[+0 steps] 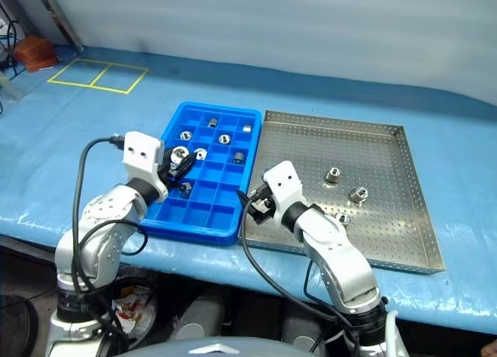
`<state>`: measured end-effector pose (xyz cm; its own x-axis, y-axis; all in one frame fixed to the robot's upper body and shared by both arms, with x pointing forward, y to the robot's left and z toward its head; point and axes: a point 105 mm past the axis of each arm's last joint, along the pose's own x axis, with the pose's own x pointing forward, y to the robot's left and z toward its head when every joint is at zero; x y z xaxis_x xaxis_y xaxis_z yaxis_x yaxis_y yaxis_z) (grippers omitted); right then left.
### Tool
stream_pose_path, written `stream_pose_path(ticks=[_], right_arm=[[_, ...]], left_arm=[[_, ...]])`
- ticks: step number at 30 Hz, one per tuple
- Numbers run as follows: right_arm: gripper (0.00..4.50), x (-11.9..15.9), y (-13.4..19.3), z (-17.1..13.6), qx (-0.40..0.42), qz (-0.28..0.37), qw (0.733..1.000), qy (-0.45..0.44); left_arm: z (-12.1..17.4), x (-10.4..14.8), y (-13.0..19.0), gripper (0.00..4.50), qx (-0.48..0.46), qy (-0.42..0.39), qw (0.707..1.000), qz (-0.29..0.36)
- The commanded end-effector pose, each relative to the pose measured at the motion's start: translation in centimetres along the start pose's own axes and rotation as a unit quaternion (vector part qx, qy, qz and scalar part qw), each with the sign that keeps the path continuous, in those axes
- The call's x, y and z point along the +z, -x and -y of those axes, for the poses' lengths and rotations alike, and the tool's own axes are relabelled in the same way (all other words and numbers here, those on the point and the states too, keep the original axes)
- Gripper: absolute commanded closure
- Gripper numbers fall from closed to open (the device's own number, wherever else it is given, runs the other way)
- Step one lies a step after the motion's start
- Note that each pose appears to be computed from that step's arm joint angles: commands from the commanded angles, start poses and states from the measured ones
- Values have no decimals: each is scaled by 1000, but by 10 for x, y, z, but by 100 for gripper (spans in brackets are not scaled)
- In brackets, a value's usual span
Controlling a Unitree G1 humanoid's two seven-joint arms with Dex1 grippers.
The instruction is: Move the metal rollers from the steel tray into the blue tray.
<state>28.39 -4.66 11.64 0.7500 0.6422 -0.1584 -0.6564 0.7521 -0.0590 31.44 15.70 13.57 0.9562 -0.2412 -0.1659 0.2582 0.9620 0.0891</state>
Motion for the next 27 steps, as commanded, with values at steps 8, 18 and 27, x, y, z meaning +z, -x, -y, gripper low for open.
stream_pose_path(ticks=[8, 18, 27], right_arm=[[0, 10, -5, -20, 51, 25, 998, 4], [0, 7, 0, -26, 60, 25, 998, -13], [0, 1, 13, -17, 25, 18, 999, -18]], left_arm=[[-19, -37, 37, 280, 81, 20, 994, -70], [-9, -52, 32, 280, 69, 52, 990, -109], [-1, -47, 21, 23, 33, 38, 991, -121]])
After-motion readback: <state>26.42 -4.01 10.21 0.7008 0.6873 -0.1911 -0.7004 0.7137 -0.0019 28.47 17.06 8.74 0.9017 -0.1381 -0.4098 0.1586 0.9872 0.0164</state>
